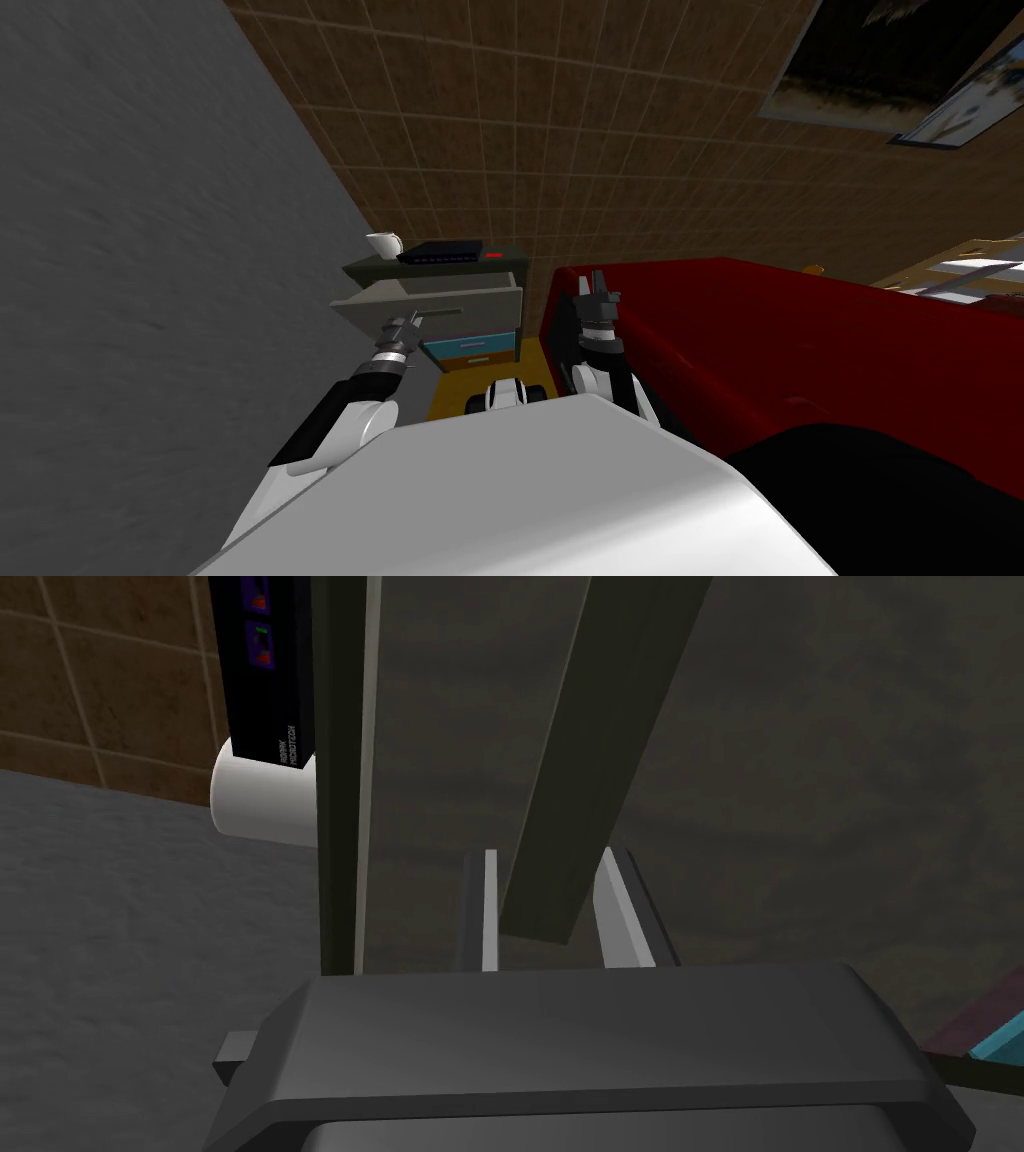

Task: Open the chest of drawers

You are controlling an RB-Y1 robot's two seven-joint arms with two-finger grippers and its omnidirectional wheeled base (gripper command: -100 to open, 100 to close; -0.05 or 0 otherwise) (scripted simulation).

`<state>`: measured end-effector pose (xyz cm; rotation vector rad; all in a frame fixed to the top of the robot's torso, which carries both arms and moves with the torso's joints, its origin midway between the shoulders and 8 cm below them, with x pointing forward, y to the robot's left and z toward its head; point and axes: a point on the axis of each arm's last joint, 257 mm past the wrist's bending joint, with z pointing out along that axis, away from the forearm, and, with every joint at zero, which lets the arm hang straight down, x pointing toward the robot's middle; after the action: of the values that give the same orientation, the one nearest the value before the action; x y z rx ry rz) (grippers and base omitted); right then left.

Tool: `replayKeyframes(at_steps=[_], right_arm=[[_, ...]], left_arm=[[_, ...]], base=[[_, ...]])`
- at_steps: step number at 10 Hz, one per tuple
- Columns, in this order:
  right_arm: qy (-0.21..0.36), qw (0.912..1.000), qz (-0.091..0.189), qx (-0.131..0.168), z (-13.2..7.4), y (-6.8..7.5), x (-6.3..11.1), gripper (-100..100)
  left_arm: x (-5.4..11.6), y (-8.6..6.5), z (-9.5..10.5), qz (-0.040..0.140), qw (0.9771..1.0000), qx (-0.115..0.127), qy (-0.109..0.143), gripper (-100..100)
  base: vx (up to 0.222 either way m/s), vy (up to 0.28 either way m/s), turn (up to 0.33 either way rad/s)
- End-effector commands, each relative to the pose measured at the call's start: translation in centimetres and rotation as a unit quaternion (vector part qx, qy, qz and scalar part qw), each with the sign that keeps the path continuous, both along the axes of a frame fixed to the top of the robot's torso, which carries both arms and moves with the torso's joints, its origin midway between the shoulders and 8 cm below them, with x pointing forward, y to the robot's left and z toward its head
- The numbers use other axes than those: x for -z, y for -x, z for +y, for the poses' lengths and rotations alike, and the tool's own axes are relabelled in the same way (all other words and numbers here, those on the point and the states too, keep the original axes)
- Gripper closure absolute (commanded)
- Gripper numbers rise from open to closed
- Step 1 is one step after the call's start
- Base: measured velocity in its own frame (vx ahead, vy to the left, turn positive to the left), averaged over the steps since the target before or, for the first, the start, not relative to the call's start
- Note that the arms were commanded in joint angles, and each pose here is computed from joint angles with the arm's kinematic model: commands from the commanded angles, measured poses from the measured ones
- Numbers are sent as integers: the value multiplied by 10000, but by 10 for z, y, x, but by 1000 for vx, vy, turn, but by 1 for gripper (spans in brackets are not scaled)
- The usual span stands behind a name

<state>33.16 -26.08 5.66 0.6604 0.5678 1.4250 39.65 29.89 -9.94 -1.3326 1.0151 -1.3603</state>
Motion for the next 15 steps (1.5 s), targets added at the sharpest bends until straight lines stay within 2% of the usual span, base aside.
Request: replayKeyframes(at_steps=[1,8,9,10,15], right_arm=[[0,10000,1,1,0,0,0,0],[0,10000,1,1,0,0,0,0],[0,10000,1,1,0,0,0,0],[0,10000,1,1,0,0,0,0],[0,10000,1,1,0,0,0,0]], left_arm=[[-17,9,10,-5,10000,-1,13,-100],[-56,31,20,0,9999,101,-14,-100],[-44,29,22,104,9999,67,-3,-100],[-43,30,23,136,9999,62,4,0],[-36,30,25,220,9998,40,9,0]], base=[[50,-38,33],[52,-34,19],[18,-9,9],[6,2,3],[0,0,0]])
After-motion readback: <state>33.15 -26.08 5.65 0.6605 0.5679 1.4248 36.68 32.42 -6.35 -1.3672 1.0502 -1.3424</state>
